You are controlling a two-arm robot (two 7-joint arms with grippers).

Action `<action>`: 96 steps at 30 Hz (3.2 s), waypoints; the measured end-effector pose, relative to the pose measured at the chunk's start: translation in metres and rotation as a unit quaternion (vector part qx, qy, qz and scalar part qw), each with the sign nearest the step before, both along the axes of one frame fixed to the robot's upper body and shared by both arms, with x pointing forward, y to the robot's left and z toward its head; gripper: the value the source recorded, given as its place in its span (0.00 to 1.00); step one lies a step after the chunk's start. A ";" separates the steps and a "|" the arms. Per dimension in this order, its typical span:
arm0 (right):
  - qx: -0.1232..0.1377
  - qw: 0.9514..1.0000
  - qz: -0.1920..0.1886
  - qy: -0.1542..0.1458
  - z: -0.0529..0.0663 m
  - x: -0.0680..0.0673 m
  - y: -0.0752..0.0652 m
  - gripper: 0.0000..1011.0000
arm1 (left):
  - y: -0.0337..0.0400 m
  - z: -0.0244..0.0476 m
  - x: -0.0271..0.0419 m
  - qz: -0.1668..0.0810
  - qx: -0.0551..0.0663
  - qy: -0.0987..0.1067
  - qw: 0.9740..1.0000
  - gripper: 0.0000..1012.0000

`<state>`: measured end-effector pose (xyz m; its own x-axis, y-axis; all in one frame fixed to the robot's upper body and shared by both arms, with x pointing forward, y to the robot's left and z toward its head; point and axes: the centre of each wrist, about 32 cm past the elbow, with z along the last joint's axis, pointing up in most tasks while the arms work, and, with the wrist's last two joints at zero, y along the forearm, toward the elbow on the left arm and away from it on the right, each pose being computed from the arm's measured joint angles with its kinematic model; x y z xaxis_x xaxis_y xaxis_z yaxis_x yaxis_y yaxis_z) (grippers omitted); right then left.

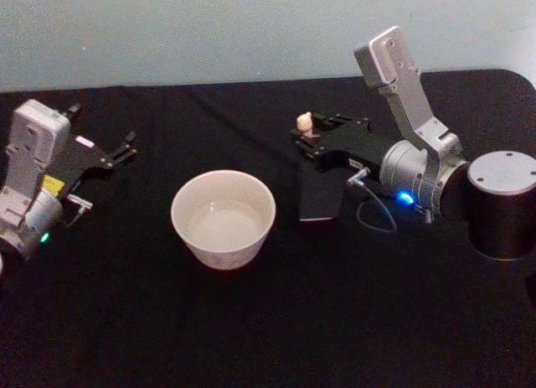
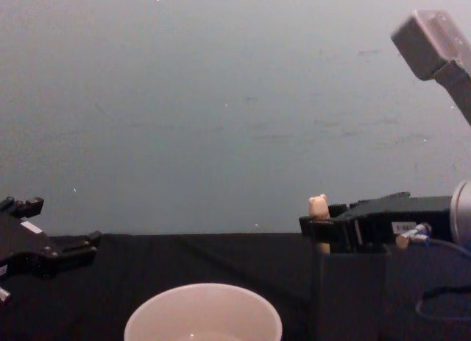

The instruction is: Pick up the stirring spoon with one hand, stir inside the cup, then place it back in its original position.

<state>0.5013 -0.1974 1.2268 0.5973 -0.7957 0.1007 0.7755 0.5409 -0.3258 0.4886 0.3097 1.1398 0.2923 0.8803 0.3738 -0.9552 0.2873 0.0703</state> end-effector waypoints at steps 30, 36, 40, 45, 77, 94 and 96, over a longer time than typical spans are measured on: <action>0.034 0.999 0.005 -0.017 0.010 -0.007 -0.007 0.20 | 0.0000 0.0000 0.0000 0.000 0.000 0.000 1.000 0.99; 0.064 0.997 0.012 -0.038 0.026 -0.015 -0.016 0.20 | 0.0000 0.0000 0.0000 0.000 0.000 0.000 1.000 0.99; 0.081 0.995 0.014 -0.052 0.035 -0.019 -0.021 0.20 | 0.0000 0.0000 0.0000 0.000 0.000 0.000 1.000 0.99; 0.097 0.993 0.014 -0.067 0.044 -0.022 -0.025 0.20 | 0.0000 0.0000 0.0000 0.000 0.000 0.000 1.000 0.99; 0.174 0.961 0.177 -0.123 0.027 0.010 -0.006 0.20 | 0.0000 0.0000 0.0000 0.000 0.000 0.000 1.000 0.99; 0.146 0.965 0.198 -0.092 -0.016 0.011 0.021 0.20 | 0.0000 0.0000 0.0000 0.000 0.000 0.000 1.000 0.99; 0.143 0.966 0.196 -0.092 -0.022 0.012 0.023 0.20 | 0.0000 0.0000 0.0000 0.000 0.000 0.000 1.000 0.99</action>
